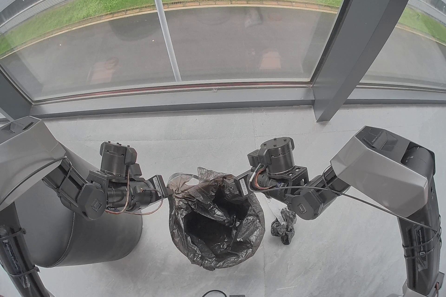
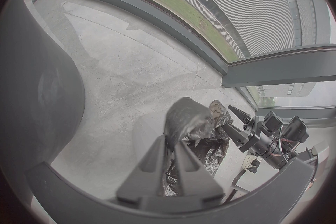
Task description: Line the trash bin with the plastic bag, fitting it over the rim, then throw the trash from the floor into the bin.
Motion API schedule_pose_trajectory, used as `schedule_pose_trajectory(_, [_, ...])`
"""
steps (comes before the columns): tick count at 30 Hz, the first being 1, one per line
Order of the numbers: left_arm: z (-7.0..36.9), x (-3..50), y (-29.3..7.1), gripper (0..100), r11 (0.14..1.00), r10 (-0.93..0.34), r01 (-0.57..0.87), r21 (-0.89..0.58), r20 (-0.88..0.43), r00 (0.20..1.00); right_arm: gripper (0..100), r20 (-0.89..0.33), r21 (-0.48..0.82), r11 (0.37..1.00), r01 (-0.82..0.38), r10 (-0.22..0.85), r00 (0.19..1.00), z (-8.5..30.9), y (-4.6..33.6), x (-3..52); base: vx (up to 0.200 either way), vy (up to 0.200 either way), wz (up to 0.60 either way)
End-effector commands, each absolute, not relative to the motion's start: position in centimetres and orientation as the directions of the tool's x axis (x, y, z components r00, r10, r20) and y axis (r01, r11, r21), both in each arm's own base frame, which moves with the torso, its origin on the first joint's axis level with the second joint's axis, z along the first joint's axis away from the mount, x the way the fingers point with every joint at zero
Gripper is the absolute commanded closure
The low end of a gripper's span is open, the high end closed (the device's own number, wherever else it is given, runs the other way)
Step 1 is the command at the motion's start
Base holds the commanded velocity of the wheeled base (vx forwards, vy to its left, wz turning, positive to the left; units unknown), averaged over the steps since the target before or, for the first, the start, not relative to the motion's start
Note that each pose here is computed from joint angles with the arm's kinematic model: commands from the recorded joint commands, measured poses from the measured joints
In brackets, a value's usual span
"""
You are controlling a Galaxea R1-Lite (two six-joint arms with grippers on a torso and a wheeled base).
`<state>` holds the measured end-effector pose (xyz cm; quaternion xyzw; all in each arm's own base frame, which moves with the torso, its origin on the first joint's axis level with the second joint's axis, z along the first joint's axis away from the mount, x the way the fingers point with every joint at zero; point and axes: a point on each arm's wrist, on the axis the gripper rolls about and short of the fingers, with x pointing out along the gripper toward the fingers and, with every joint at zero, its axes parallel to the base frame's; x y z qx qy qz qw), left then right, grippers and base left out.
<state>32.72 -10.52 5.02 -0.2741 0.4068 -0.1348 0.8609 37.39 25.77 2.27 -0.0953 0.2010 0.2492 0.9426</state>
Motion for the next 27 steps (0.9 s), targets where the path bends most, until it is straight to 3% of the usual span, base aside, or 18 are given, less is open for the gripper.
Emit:
schedule_pose_trajectory(1, [5.8, 32.4, -10.6, 0, 0.811, -0.461, 0.024, -0.585, -0.613, 0.642, 0, -0.417, -0.076, 0.859, -0.506, 0.434, 0.799, 2.6, 25.8, 37.4, 0.000, 0.000, 0.00])
schedule_pose_trajectory(12, [4.9, 31.9, -10.4, 0, 0.849, -0.453, 0.087, -0.522, -0.633, 0.628, 0, -0.405, -0.073, 0.859, -0.506, 0.438, 0.803, 3.3, 25.7, 37.3, 0.000, 0.000, 0.00])
schedule_pose_trajectory(27, [2.3, 32.8, -9.3, 0, 0.873, -0.406, 0.034, -0.487, -0.686, 0.604, 0, -0.410, -0.070, 0.860, -0.505, 0.437, 0.801, 2.8, 25.8, 37.3, 0.000, 0.000, 0.00])
